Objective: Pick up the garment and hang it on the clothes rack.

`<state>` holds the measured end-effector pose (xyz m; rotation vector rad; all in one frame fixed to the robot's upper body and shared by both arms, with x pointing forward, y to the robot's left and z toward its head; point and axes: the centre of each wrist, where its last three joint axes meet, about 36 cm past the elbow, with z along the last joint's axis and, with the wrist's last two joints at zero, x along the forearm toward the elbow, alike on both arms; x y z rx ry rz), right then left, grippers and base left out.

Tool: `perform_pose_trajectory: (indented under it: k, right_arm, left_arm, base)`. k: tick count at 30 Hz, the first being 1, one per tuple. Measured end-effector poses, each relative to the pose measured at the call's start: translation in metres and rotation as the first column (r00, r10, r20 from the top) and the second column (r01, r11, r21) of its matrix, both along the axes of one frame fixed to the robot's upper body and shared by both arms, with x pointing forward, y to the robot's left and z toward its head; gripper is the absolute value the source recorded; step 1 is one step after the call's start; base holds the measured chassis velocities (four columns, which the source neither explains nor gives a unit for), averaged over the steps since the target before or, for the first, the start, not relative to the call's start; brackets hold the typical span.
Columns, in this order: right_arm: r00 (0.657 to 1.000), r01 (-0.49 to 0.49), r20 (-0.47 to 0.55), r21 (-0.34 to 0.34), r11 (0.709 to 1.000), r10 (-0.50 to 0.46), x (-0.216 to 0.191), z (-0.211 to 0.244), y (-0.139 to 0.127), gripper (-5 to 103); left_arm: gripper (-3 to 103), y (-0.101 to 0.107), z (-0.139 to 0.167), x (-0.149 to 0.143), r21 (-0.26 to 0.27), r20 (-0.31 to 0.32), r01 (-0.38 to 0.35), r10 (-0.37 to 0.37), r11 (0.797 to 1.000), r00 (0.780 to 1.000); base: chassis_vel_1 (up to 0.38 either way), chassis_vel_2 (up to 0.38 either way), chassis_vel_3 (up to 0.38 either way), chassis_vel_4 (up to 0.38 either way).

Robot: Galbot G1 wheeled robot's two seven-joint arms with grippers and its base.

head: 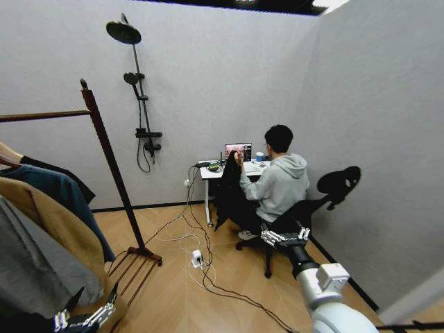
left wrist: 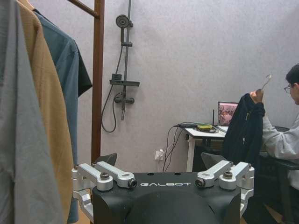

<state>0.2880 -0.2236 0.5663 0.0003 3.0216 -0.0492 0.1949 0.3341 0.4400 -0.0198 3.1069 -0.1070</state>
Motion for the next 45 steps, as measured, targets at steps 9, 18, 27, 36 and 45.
perform_pose_trajectory:
  k: [9, 18, 27, 36, 45]
  right_arm:
    - [1.000, -0.009, 0.010, 0.003, 1.000, 0.009, 0.001, 0.001, 0.002, 100]
    - [0.999, -0.031, 0.024, 0.009, 0.999, 0.031, 0.002, 0.003, 0.006, 100]
    - [0.998, -0.054, 0.035, 0.013, 0.998, 0.053, 0.006, 0.004, 0.011, 100]
    - [0.997, -0.063, 0.036, 0.015, 0.998, 0.062, 0.009, 0.004, 0.013, 100]
    - [0.997, -0.064, 0.036, 0.013, 0.998, 0.063, 0.010, 0.003, 0.012, 100]
  left_arm:
    - [100, 0.000, 0.000, 0.000, 0.000, 0.000, -0.001, 0.001, 1.000, 1.000]
    - [100, 0.000, 0.000, 0.000, 0.000, 0.000, 0.000, 0.000, 1.000, 1.000]
    - [100, 0.000, 0.000, 0.000, 0.000, 0.000, -0.001, 0.001, 1.000, 1.000]
    - [100, 0.000, 0.000, 0.000, 0.000, 0.000, 0.000, 0.000, 1.000, 1.000]
    - [100, 0.000, 0.000, 0.000, 0.000, 0.000, -0.001, 0.001, 1.000, 1.000]
  base:
    - [0.271, -0.260, -0.269, 0.267]
    - [0.256, -0.252, -0.238, 0.257]
    - [0.174, -0.083, -0.086, 0.174]
    - [0.073, -0.070, -0.057, 0.054]
    - [0.225, -0.206, -0.205, 0.214]
